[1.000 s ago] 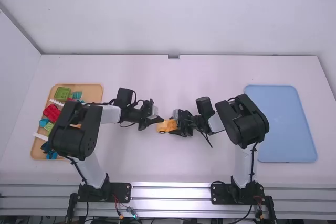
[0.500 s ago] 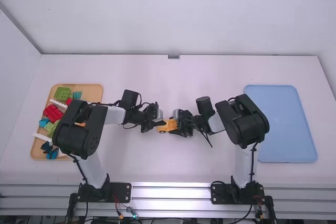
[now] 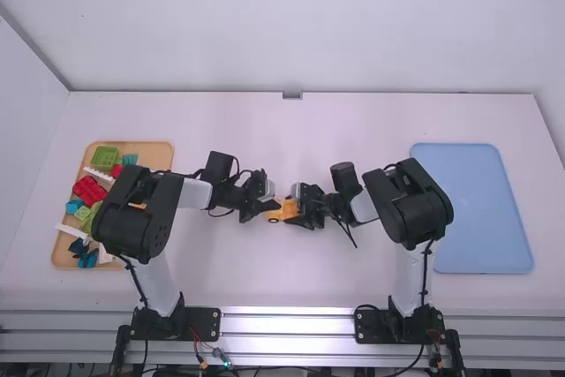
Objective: Assemble lego blocks to make yellow taxi
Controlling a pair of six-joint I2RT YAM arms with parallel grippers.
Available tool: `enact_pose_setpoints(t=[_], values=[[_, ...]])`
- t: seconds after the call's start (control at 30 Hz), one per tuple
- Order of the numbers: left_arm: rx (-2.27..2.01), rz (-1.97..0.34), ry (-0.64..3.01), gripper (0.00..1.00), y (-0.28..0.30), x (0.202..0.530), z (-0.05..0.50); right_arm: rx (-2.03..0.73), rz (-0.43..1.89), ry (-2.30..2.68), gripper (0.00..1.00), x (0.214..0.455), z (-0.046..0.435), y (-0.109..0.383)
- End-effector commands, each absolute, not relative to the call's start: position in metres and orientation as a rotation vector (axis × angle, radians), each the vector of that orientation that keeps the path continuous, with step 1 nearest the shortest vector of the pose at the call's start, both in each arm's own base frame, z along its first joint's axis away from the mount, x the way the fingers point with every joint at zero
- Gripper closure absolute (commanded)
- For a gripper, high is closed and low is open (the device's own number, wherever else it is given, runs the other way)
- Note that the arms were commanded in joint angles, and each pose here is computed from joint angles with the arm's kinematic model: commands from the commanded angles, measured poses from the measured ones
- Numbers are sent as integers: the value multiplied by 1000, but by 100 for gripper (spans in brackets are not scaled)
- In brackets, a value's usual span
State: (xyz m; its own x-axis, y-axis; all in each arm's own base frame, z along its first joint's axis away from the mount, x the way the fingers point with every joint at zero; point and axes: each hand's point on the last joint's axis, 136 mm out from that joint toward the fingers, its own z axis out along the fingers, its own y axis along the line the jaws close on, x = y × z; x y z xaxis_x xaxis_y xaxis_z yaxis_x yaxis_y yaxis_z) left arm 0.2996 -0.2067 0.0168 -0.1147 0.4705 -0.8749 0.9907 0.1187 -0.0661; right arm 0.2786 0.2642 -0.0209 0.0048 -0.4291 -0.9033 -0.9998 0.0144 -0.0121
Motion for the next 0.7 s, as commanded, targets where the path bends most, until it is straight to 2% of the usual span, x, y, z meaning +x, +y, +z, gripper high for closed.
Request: enact_pose_setpoints(t=[0.0, 0.37, 0.5, 0.67], values=[[1502, -638, 2090, 98, -160, 287, -66, -1520, 990, 1539, 51, 270, -25, 264], [1455, -603, 2076, 98, -155, 283, -72, -1521, 993, 1533, 51, 270, -25, 264], [1424, -496, 2219, 98, -138, 287, -83, -1521, 993, 1533, 51, 270, -25, 264], [1424, -524, 2219, 98, -140, 289, -80, -1520, 994, 1534, 51, 270, -25, 265]])
